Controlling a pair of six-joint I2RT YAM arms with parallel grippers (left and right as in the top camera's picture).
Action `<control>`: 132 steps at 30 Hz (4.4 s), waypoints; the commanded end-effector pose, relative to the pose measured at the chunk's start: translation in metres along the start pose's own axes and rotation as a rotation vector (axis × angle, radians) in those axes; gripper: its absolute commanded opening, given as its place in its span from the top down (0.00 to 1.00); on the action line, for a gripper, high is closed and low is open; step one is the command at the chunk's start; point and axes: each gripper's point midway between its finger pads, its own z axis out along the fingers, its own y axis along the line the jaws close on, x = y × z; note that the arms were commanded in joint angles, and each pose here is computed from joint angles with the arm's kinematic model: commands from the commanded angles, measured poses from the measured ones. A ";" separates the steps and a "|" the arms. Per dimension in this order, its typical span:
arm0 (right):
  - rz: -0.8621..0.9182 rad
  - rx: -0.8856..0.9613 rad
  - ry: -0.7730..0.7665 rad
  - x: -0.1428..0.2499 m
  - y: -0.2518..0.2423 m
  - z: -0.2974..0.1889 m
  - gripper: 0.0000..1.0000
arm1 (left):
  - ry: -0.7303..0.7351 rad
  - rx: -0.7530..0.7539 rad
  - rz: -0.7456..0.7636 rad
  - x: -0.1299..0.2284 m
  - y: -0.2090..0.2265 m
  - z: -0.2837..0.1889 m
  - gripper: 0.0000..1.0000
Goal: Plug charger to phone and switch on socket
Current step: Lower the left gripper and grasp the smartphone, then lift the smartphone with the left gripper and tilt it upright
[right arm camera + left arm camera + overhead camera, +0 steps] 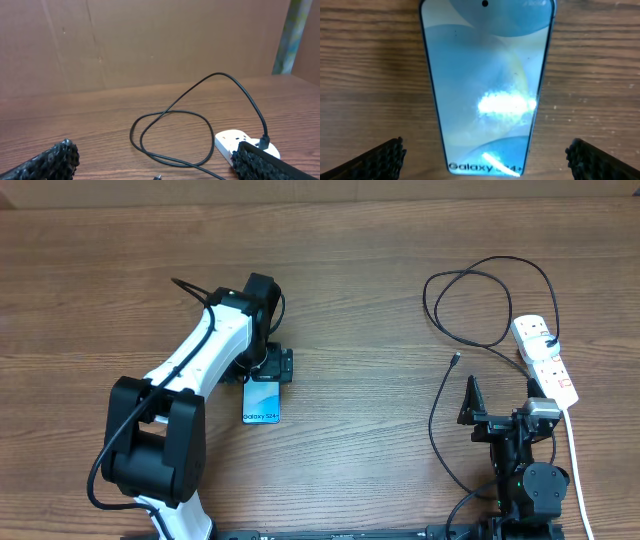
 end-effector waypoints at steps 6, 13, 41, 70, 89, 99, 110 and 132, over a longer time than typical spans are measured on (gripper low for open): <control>-0.004 -0.003 -0.001 0.002 0.000 0.000 0.00 | 0.005 0.012 -0.005 0.008 -0.004 0.025 0.01; -0.004 -0.004 -0.001 0.002 0.000 0.000 0.00 | -0.006 0.015 -0.035 0.010 -0.003 0.037 0.00; -0.004 -0.004 -0.001 0.002 0.000 0.000 0.00 | -0.055 0.029 -0.035 0.003 -0.005 0.050 0.00; -0.004 -0.004 -0.001 0.002 0.000 0.000 0.00 | -0.006 0.011 -0.038 0.023 0.002 0.065 0.20; -0.004 -0.004 -0.002 0.002 0.000 0.000 0.00 | -0.009 0.017 -0.039 0.014 -0.002 0.049 0.44; -0.004 -0.004 -0.001 0.002 0.000 0.000 0.00 | 0.003 0.078 -0.042 0.002 -0.017 0.016 0.45; -0.004 -0.004 -0.001 0.002 0.000 0.000 0.00 | 0.087 0.273 -0.080 0.005 -0.049 -0.026 0.45; -0.004 -0.004 -0.001 0.002 0.000 0.000 0.00 | 0.251 0.700 -0.109 0.018 -0.096 -0.111 0.48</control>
